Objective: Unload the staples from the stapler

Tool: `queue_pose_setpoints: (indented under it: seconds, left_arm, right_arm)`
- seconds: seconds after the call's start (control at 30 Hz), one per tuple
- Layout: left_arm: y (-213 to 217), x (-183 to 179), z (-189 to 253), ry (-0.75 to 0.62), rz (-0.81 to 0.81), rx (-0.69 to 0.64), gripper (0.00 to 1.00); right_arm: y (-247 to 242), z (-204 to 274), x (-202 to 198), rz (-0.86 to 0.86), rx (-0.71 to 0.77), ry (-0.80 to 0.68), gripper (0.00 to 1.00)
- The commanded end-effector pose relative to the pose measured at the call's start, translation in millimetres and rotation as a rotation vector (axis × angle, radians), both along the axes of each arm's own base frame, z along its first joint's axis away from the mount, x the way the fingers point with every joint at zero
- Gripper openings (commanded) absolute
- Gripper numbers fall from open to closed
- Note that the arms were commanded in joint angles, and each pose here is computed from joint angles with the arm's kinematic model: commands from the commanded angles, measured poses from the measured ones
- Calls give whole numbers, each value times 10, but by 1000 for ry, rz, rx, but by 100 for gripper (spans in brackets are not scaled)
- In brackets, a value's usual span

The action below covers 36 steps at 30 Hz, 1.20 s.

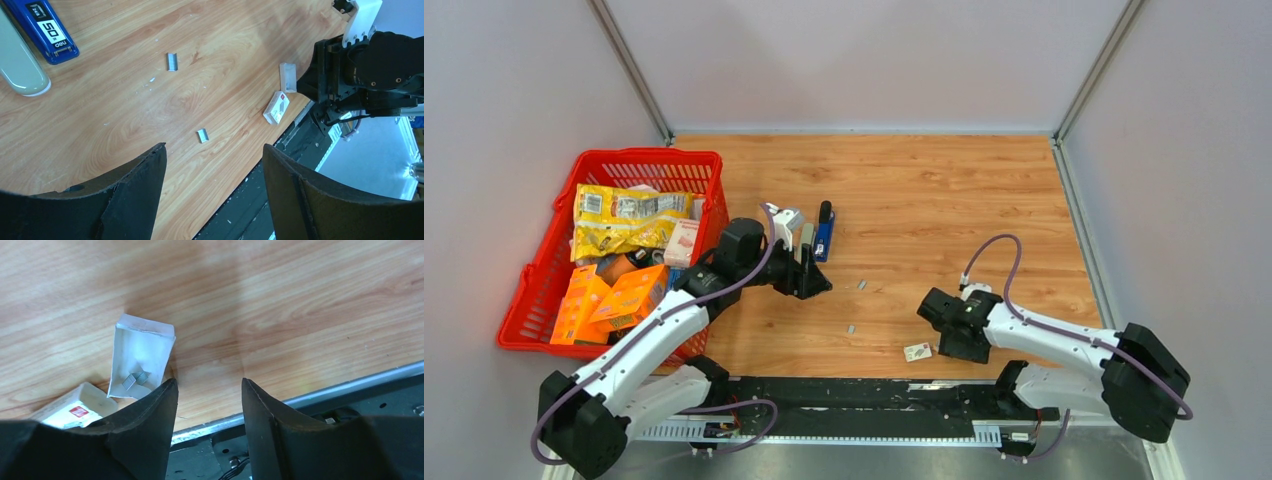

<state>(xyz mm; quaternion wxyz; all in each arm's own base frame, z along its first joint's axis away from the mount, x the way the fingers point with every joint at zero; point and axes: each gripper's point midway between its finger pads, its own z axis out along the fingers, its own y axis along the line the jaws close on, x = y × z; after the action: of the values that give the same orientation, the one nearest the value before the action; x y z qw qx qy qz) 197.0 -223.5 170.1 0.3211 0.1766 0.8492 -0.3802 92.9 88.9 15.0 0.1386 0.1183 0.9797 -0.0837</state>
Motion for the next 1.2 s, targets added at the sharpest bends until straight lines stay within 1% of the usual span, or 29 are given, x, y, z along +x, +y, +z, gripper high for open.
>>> queue_pose_setpoints:
  seconds: [0.0, 0.23, 0.5, 0.67, 0.8, 0.93, 1.03, 1.17]
  left_arm:
    - [-12, 20, 3, -10, -2, 3, 77]
    - [1, 39, -16, -8, 7, 18, 77]
    - [22, 65, -35, -9, 20, 33, 77]
    - [39, 63, -36, -13, 24, 40, 77]
    - [48, 63, -34, -16, 26, 41, 77]
    - [37, 56, -22, -18, 19, 37, 77]
    - [39, 57, -34, -16, 19, 40, 77]
    - [41, 68, -27, -19, 23, 41, 77]
  right_arm:
    - [281, -14, 247, 36, 88, -65, 54]
    - [550, -35, 424, 75, 119, -65, 56]
    - [806, 36, 863, 75, 145, -135, 56]
    - [875, 108, 1012, 98, 145, -149, 56]
    - [885, 256, 1014, 118, 160, -164, 56]
    - [858, 493, 907, 157, 178, -170, 57]
    - [752, 619, 744, 178, 170, -166, 57]
    - [602, 628, 502, 186, 165, -137, 57]
